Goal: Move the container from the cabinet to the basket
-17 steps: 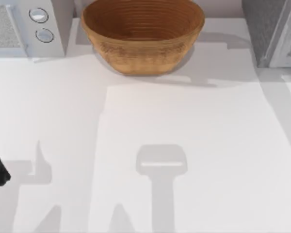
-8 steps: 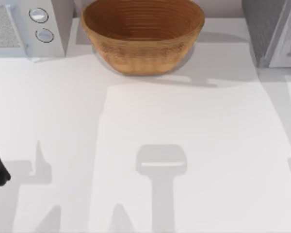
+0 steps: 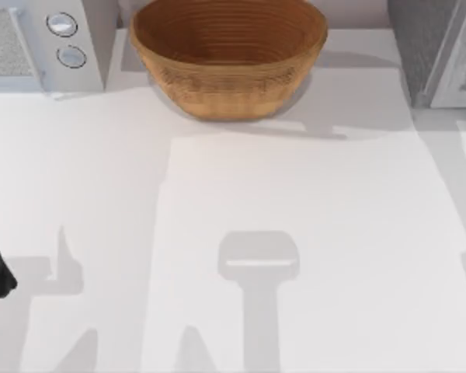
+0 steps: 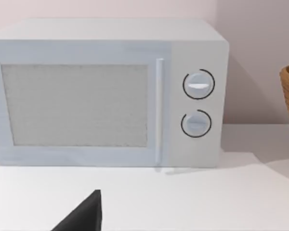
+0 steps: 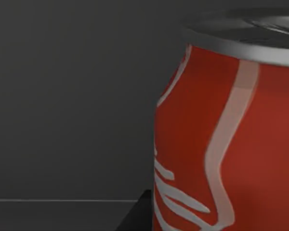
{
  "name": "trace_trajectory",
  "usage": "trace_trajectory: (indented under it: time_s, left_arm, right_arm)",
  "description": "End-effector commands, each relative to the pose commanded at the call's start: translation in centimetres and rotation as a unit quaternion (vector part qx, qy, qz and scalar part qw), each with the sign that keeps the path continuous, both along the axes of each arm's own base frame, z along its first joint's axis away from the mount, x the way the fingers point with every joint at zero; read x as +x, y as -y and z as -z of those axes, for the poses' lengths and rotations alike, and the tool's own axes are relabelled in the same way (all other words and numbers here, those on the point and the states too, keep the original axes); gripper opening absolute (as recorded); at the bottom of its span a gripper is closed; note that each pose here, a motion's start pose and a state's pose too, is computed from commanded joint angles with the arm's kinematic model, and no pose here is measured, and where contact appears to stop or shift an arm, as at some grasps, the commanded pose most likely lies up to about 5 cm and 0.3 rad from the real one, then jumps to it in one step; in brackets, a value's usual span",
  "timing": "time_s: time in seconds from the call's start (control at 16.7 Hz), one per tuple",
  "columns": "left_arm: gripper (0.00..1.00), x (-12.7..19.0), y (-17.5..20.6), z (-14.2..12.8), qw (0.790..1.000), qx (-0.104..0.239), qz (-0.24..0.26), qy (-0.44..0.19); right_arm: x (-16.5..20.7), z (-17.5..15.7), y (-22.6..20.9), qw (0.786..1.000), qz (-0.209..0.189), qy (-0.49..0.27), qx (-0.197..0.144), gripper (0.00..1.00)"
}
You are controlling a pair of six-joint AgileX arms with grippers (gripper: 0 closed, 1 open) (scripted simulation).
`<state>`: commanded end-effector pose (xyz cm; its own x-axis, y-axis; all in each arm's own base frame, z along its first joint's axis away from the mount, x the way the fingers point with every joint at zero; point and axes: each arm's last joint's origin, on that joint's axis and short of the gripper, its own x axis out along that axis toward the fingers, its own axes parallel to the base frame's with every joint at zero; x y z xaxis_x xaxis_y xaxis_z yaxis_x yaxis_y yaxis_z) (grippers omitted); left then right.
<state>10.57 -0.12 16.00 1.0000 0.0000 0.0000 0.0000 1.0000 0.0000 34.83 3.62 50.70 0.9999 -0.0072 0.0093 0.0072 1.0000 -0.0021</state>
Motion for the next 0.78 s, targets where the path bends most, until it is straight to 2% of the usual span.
trace_trajectory:
  time_s: [0.3, 0.78]
  left_arm:
    - [1.00, 0.00, 0.00, 0.00, 1.000, 0.000, 0.000, 0.000]
    - [1.00, 0.00, 0.00, 0.00, 1.000, 0.000, 0.000, 0.000]
  right_arm:
    - [0.00, 0.00, 0.00, 1.000, 0.000, 0.000, 0.000, 0.02]
    - [0.00, 0.00, 0.00, 1.000, 0.000, 0.000, 0.000, 0.00]
